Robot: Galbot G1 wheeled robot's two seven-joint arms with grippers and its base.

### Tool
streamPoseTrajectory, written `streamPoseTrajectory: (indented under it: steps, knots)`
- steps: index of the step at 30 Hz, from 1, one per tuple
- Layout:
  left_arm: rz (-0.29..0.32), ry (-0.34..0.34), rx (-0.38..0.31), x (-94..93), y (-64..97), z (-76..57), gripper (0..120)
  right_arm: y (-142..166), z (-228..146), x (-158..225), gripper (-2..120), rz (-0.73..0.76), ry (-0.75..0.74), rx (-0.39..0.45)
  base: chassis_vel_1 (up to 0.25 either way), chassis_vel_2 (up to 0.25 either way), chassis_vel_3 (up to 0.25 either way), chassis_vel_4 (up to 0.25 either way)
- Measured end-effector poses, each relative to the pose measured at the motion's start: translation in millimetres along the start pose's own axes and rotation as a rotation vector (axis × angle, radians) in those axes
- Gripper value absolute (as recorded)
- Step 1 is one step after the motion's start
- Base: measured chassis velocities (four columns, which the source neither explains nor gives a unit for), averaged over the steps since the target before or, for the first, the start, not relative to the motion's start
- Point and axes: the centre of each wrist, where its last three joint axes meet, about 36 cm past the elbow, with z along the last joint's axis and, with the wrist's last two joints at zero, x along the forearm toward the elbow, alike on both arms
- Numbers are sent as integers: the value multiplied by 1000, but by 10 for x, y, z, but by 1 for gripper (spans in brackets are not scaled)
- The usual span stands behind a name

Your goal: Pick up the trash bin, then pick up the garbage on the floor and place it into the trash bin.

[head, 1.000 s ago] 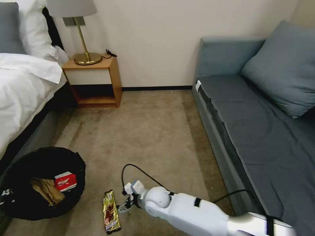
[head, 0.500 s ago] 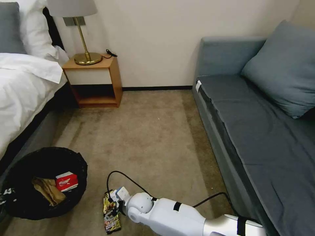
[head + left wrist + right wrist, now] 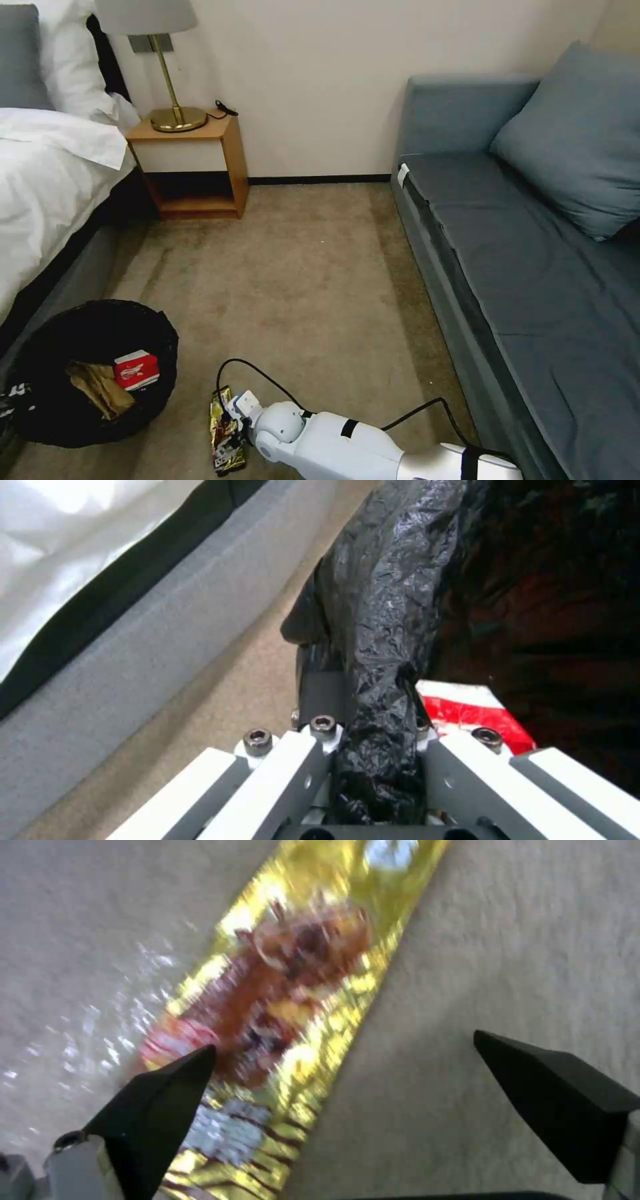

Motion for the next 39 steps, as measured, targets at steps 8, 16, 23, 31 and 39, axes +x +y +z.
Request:
streamPoseTrajectory:
  steps: [8, 16, 23, 31, 39]
  knots:
    - [0, -1, -3, -5, -7, -3, 2, -12, 80, -33, 82, 0, 6, -4, 0, 0, 0, 0]
    - [1, -2, -3, -9, -13, -4, 2, 9, 150, -60, 67, -3, 17, 12, 0, 0, 0, 0]
    - [-5, 0, 0, -6, 6, 6, 2, 62, 187, -63, 61, -3, 15, 48, 0, 0, 0, 0]
    - [0, -1, 1, -16, -14, 10, 2, 436, -55, 135, 67, -105, -61, 88, 0, 0, 0, 0]
    - [10, -1, -6, -30, -68, 15, 2, 440, -134, 179, 96, -93, -76, 78, 0, 0, 0, 0]
